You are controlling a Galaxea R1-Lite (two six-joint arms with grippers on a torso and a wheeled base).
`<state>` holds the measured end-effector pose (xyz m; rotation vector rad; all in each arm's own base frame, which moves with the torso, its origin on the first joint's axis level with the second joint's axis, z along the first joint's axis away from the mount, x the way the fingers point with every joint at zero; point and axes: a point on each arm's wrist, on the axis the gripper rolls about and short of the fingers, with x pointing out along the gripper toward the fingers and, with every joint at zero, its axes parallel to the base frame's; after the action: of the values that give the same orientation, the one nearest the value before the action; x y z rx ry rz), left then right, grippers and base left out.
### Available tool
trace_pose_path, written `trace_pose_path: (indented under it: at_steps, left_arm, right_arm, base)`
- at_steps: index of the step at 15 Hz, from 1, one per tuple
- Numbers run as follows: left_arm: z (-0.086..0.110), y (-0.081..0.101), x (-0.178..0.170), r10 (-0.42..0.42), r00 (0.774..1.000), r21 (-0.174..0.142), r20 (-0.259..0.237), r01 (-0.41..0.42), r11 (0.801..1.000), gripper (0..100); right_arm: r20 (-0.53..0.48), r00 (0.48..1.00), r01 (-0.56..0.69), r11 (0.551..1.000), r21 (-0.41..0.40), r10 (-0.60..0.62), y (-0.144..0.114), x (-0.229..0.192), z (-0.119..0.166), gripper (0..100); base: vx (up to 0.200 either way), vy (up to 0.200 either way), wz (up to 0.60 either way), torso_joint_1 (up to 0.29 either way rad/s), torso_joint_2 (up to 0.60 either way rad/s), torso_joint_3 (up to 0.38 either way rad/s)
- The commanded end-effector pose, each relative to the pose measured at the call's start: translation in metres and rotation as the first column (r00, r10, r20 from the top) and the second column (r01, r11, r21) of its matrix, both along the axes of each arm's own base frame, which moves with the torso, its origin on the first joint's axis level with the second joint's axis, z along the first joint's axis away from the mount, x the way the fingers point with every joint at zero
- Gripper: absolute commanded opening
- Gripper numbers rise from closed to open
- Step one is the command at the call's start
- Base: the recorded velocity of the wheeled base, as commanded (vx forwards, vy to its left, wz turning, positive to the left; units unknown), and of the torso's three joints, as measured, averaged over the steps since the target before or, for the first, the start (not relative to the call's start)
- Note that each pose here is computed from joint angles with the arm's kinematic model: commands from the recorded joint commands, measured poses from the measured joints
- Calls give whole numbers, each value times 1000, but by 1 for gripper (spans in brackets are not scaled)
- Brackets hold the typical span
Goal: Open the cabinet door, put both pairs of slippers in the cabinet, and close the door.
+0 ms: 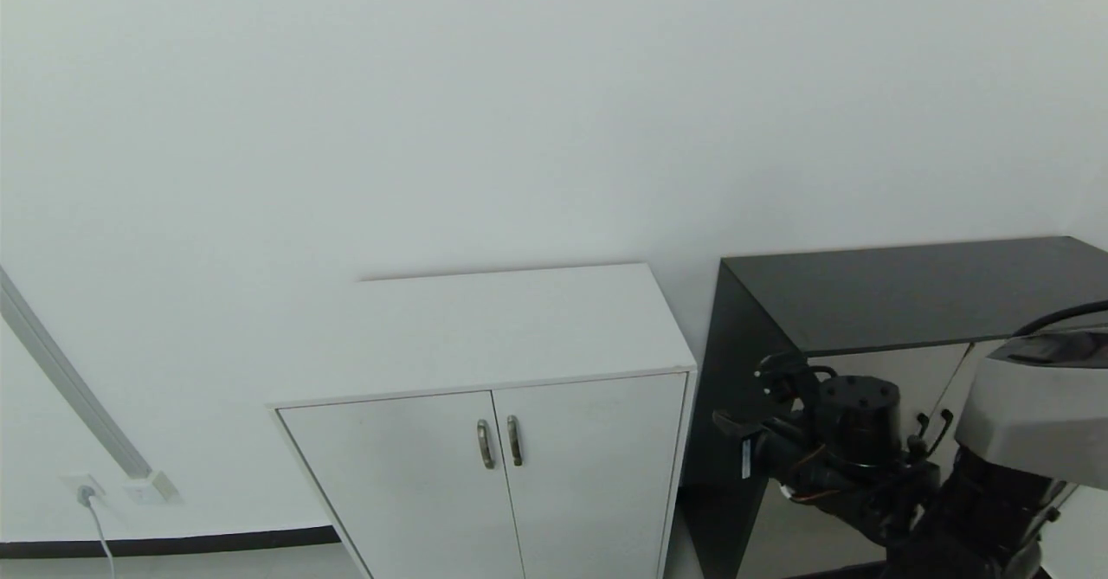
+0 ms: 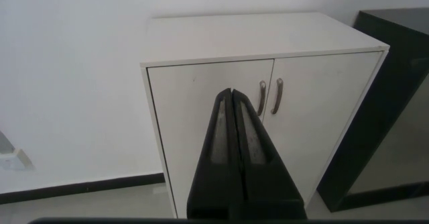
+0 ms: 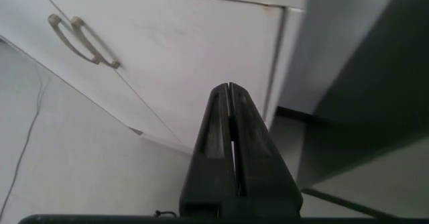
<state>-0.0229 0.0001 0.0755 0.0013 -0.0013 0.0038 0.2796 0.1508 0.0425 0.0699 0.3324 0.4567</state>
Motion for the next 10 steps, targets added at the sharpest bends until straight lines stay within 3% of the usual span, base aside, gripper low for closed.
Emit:
trace_pose_path:
  at_steps: [1, 7, 10]
  left_arm:
    - [0, 0, 0, 1, 1000, 0, -1, -1, 1000, 0]
    - [0, 0, 0, 1, 1000, -1, -1, -1, 1000, 0]
    - [0, 0, 0, 1, 1000, 0, -1, -1, 1000, 0]
  right_arm:
    - [25, 998, 51, 999, 12, -51, -28, -20, 15, 0]
    - [25, 987, 161, 985, -55, -160, -81, -64, 16, 0]
    - [48, 976, 216, 975, -50, -214, -97, -81, 28, 0]
  base:
    - [0, 0, 0, 0, 0, 0]
    - [0, 0, 0, 0, 0, 0]
    - [0, 0, 0, -1, 1, 19]
